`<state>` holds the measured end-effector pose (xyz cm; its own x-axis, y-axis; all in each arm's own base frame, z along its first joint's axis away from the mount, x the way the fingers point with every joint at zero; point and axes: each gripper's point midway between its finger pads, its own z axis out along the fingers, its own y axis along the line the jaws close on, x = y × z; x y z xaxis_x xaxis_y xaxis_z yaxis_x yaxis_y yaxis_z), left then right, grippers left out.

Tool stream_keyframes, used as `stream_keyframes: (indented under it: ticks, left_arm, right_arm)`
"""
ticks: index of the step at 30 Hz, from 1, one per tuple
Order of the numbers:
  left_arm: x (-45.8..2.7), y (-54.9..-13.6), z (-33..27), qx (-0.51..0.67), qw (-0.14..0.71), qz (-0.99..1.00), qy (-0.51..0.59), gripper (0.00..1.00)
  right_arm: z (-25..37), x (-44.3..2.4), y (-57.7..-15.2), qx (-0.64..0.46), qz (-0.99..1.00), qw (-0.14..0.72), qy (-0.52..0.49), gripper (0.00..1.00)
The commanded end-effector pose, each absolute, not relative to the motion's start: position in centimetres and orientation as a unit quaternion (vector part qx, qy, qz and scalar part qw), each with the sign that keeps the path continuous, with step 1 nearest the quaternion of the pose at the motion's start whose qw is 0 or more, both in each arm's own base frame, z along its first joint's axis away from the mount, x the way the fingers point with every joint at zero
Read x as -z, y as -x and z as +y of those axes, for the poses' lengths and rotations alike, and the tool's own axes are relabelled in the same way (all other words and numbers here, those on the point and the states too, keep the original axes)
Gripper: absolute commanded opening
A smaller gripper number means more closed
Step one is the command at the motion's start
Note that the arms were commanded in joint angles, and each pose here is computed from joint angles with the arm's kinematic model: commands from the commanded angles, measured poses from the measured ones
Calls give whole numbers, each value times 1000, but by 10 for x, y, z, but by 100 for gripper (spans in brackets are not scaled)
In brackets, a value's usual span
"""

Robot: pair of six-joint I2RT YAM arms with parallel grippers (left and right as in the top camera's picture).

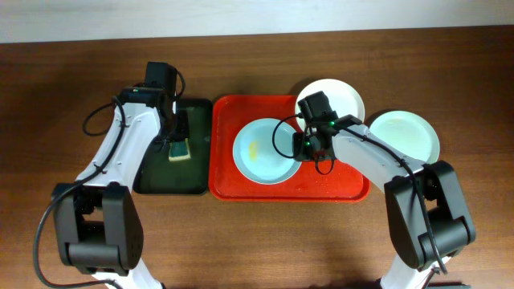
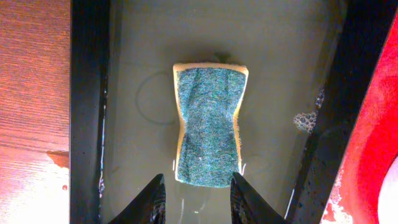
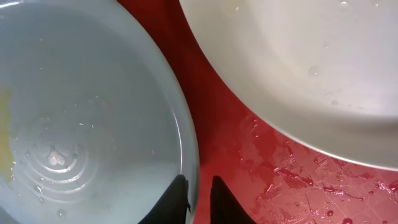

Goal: Clean dirty plates on tray and stack at the side
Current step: 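Close the left gripper on the green-yellow sponge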

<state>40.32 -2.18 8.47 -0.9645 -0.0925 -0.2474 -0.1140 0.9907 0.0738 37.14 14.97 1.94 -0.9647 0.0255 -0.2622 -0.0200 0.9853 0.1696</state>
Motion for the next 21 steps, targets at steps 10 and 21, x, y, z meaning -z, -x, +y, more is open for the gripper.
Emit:
stream_keyframes:
  ticks: [10,21]
  left_arm:
    - [-78,-400,-20,-52,112,991,43,32]
    - [-77,-400,-20,-52,111,992,43,33]
  right_arm:
    - [147,-10,-370,-76,989,128,-17,9]
    - [147,-9,-370,-76,989,127,-17,4]
